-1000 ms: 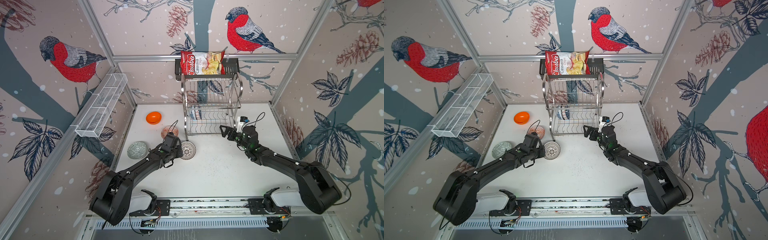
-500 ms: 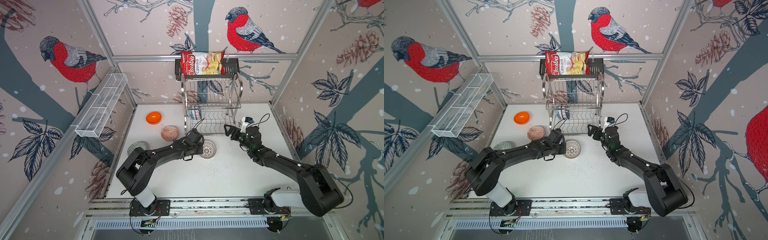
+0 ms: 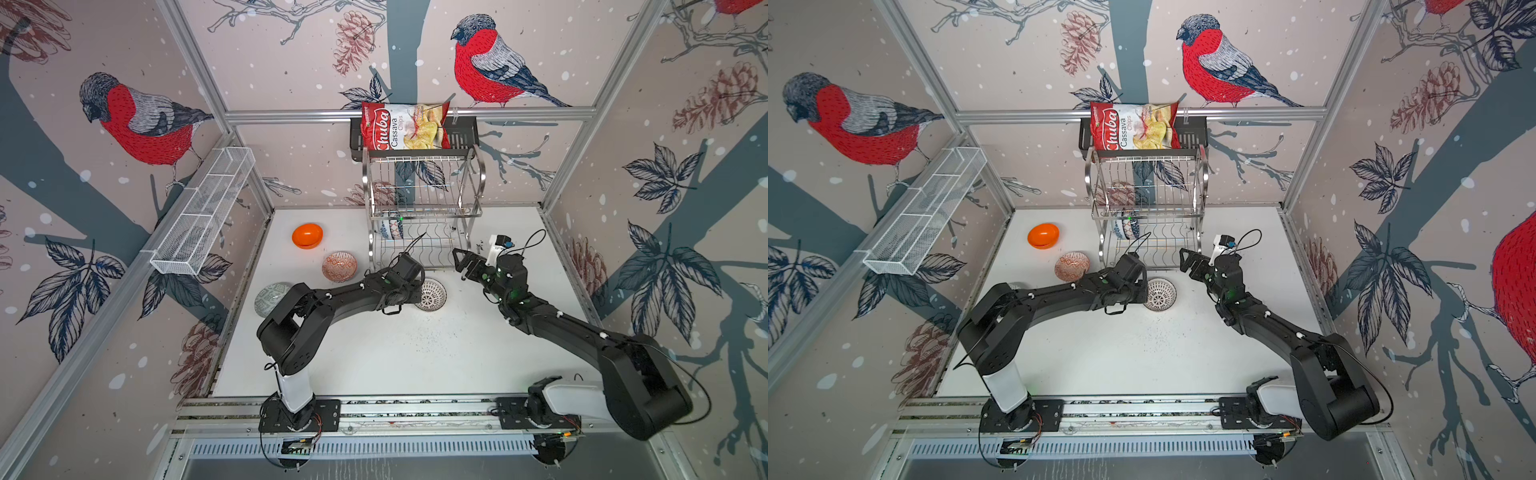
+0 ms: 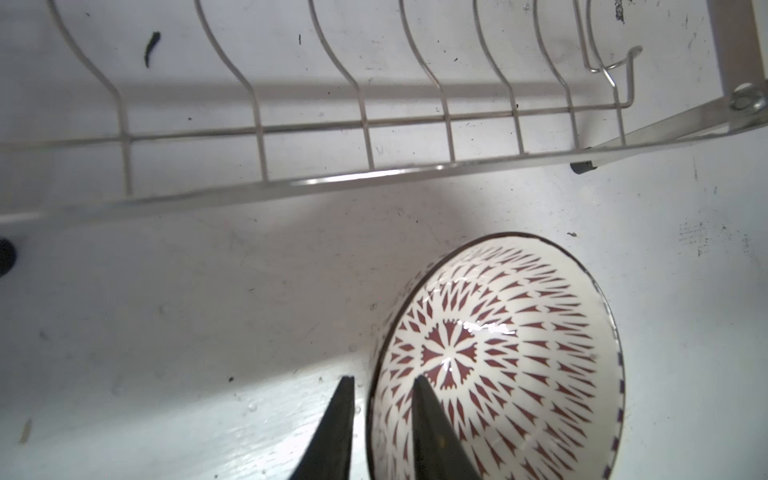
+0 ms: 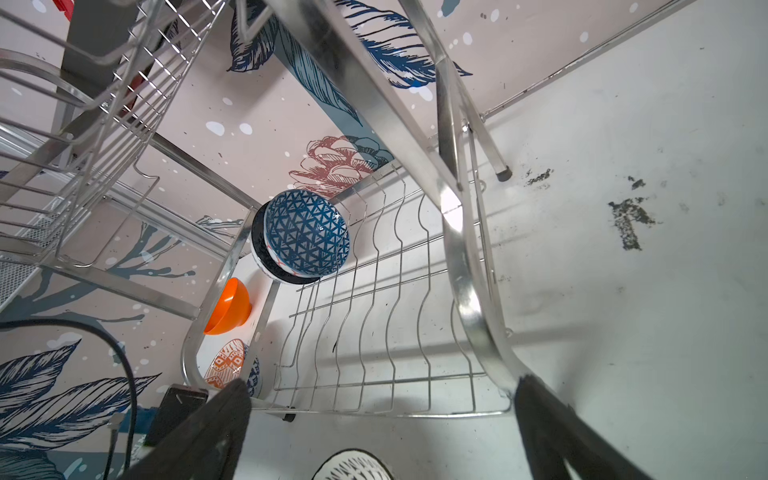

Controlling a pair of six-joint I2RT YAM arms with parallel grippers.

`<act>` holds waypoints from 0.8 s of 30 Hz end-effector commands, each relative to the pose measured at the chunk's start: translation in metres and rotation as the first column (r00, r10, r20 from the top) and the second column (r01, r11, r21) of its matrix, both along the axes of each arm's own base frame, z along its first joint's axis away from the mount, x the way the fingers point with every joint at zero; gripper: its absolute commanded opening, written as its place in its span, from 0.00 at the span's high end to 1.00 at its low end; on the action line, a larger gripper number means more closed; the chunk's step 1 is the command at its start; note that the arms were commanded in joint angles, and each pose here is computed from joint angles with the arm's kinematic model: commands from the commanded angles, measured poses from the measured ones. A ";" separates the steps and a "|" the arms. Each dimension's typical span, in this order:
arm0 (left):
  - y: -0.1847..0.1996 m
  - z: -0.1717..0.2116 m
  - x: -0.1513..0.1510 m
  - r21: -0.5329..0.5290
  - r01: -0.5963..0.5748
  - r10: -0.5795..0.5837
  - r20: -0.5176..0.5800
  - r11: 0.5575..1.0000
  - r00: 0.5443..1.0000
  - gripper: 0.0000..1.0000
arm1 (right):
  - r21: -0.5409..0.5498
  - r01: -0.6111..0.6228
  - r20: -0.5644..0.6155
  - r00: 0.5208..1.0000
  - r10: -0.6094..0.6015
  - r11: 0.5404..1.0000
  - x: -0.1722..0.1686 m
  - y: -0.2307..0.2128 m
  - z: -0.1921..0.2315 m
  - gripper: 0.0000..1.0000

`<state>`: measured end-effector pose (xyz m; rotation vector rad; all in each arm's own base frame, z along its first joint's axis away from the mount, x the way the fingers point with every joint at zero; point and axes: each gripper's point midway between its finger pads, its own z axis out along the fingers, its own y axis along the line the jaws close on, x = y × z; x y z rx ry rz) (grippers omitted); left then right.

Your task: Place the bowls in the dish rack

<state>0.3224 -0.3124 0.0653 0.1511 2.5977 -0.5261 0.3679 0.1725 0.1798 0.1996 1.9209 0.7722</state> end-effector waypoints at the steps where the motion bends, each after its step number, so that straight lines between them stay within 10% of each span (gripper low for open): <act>1: 0.003 0.006 0.002 0.003 -0.011 0.011 0.016 1.000 1.000 0.72 | 0.040 0.026 0.046 0.999 -0.028 0.999 0.001 -0.005 0.013 0.00; 7: 0.009 0.012 0.000 0.002 -0.026 0.026 0.035 1.000 0.999 0.60 | 0.044 0.038 0.052 0.998 -0.040 0.998 0.000 -0.009 0.013 0.00; 15: 0.026 0.026 0.000 0.039 -0.069 0.066 0.073 0.997 0.995 0.03 | 0.045 0.048 0.040 0.998 -0.049 0.998 0.001 -0.011 0.008 0.00; 24: 0.049 0.060 0.003 -0.023 -0.101 0.103 0.146 0.995 0.984 0.02 | 0.036 0.050 0.008 0.999 -0.051 0.998 0.002 -0.011 -0.001 0.00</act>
